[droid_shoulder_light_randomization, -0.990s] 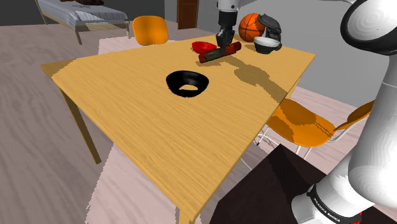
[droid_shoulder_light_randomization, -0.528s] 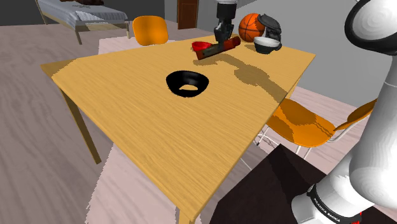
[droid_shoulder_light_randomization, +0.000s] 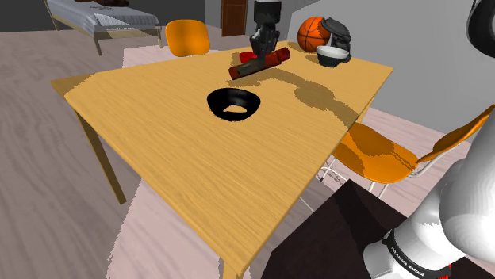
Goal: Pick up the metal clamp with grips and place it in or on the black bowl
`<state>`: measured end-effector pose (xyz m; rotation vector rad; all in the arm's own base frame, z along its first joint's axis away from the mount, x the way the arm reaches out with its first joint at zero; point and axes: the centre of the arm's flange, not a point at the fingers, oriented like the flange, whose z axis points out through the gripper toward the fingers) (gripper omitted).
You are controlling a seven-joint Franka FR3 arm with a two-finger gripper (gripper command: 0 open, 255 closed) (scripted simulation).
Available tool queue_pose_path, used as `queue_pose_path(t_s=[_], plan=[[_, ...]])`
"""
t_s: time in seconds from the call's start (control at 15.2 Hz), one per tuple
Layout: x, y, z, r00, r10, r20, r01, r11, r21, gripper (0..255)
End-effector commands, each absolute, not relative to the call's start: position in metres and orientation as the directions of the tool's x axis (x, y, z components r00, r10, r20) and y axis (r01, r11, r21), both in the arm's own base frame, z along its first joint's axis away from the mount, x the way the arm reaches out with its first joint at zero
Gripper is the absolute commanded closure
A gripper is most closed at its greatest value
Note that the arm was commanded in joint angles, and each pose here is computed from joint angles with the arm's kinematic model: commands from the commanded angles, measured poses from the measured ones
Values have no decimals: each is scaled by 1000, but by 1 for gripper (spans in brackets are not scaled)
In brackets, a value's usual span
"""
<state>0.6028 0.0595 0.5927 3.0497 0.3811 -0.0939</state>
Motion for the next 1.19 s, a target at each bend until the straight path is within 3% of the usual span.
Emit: queue_pose_path(t_s=[0.0,0.66,1.12], plan=[[596,86,594,968,242,-68,246,-967,59,255],[560,207,598,968,242,-68,246,-967,59,255],[560,207,561,968,242,-68,246,-967,59,255]])
